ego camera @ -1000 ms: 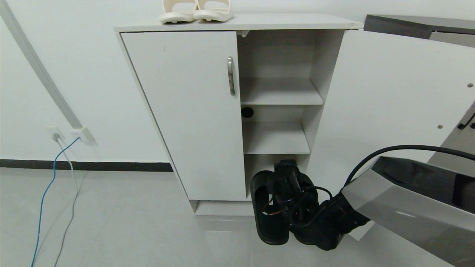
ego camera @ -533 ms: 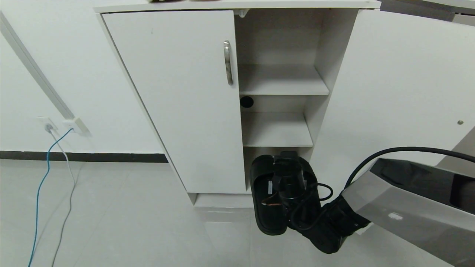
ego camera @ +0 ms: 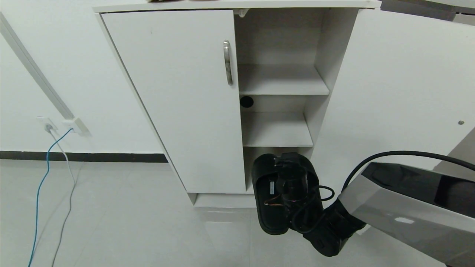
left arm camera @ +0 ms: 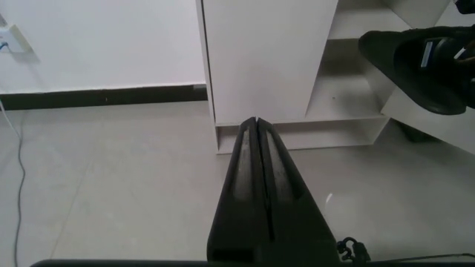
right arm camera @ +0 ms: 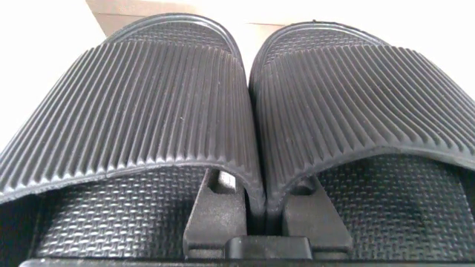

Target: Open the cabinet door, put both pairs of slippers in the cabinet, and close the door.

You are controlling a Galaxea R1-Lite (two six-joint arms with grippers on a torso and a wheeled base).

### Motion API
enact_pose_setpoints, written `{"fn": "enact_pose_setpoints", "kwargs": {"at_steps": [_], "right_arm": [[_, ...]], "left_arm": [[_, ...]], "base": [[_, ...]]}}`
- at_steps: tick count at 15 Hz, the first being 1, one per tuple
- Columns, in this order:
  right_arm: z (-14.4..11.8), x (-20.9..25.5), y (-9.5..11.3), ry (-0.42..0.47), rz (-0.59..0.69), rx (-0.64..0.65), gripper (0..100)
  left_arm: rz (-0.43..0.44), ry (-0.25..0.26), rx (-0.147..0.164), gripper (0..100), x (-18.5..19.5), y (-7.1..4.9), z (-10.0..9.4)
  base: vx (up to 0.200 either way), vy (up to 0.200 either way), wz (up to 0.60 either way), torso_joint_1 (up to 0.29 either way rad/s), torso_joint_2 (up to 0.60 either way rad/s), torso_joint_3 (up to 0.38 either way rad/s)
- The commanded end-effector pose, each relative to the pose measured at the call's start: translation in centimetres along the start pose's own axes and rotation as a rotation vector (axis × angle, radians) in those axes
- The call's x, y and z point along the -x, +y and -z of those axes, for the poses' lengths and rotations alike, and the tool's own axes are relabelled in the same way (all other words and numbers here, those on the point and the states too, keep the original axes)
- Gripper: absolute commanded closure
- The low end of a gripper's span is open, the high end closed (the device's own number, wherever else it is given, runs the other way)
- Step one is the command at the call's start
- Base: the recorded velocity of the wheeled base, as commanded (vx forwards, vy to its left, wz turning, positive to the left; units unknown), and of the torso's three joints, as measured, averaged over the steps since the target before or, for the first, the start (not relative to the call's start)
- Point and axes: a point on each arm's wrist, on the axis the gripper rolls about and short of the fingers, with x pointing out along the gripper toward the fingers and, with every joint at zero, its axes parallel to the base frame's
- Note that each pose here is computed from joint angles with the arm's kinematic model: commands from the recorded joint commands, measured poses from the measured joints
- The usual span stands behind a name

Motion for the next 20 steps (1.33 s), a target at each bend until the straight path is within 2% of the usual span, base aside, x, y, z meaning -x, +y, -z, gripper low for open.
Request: {"fn": "enact_pose_setpoints", "kwargs": {"at_steps": [1,8,10,18,20], "right_arm": [[0.0,0.0,0.0,0.0,0.0,0.0,100],[0.3,-0.1,-0.2,0.007,0.004,0.005,100],[0.3,-0.1,-0.2,0.007,0.004,0.005,100],[0.7,-0.5,-0.4,0.016,0.01,0.012,100],[0.5,-1.1,-0.4,0.009,0.014,0.007,100]], "left_arm": [[0.001,0.001,0.0,100,0.0,0.0,0.0],[0.0,-0.001,0.0,100,0.0,0.0,0.0],[-0.014,0.001,0.009,100,0.0,0.0,0.0],[-0.017,0.001,0.009,100,0.0,0.0,0.0],[-0.059,0.002,0.011,100,0.0,0.1,0.0]], "base": [[0.2,0.0,0.0,-0.007,0.0,0.002],[0.2,0.0,0.0,0.004,0.0,-0.001],[0.0,0.0,0.0,0.0,0.0,0.0],[0.0,0.0,0.0,0.0,0.0,0.0],[0.0,0.0,0.0,0.0,0.0,0.0]]}}
